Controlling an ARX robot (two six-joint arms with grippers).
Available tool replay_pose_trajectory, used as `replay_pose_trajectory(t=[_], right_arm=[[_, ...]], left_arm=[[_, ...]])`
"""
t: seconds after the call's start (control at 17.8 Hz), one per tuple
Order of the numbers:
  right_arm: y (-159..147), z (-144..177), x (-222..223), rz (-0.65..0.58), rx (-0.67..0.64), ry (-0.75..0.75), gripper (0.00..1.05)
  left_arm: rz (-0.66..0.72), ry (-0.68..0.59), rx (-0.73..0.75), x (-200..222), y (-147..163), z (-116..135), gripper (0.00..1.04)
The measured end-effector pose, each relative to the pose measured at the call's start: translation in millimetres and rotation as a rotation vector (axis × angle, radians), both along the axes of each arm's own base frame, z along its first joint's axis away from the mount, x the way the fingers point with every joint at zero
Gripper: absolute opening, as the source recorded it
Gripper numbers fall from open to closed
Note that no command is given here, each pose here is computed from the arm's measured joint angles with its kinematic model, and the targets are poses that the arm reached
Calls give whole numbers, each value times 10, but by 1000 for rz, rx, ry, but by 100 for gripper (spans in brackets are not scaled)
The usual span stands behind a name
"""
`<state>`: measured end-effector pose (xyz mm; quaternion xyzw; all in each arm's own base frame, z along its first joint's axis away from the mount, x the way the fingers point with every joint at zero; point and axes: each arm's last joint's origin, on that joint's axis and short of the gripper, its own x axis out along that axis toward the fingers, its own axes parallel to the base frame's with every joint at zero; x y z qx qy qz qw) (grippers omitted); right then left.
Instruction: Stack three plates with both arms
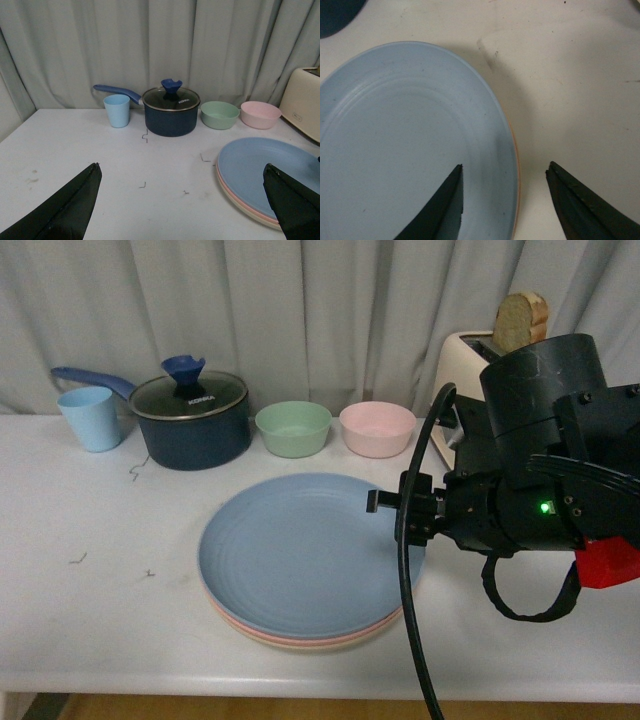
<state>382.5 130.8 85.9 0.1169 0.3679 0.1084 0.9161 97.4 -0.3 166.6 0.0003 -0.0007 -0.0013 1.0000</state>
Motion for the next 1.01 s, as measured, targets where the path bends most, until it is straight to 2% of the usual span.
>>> replay_pose_trajectory(t=[0.11, 0.22, 0.34, 0.39, 0.5, 0.56, 0.62, 0.73, 0.9, 0.95, 1.01], right_arm=[[-132, 197, -149, -12, 42, -29, 71], [-379, 600, -425, -99, 45, -56, 96], [-425, 805, -461, -123, 67, -121, 98], [-419, 685, -460, -169, 8, -338, 89], [-683, 530, -903, -217, -176, -574, 64], [-821, 734, -1033, -251, -194, -719, 51], [-905, 890, -1175, -264, -196, -801, 38], [-924, 894, -1242, -257, -201, -805, 33], [-975, 775, -1409, -230, -221, -749, 18], [-1093, 750, -1661, -229, -241, -738, 2], [-1103, 767, -1688, -232, -239, -746, 2]], left_arm=[[0, 0, 0, 0, 0, 0, 98], [0, 0, 0, 0, 0, 0, 98], [0, -1, 0, 0, 0, 1, 98], [0, 0, 0, 0, 0, 0, 98], [2, 0, 0, 0, 1, 0, 98], [0, 0, 0, 0, 0, 0, 98], [0, 0, 0, 0, 0, 0, 98], [0, 0, 0, 0, 0, 0, 98], [0, 0, 0, 0, 0, 0, 98], [0, 0, 0, 0, 0, 0, 98], [0, 0, 0, 0, 0, 0, 98]])
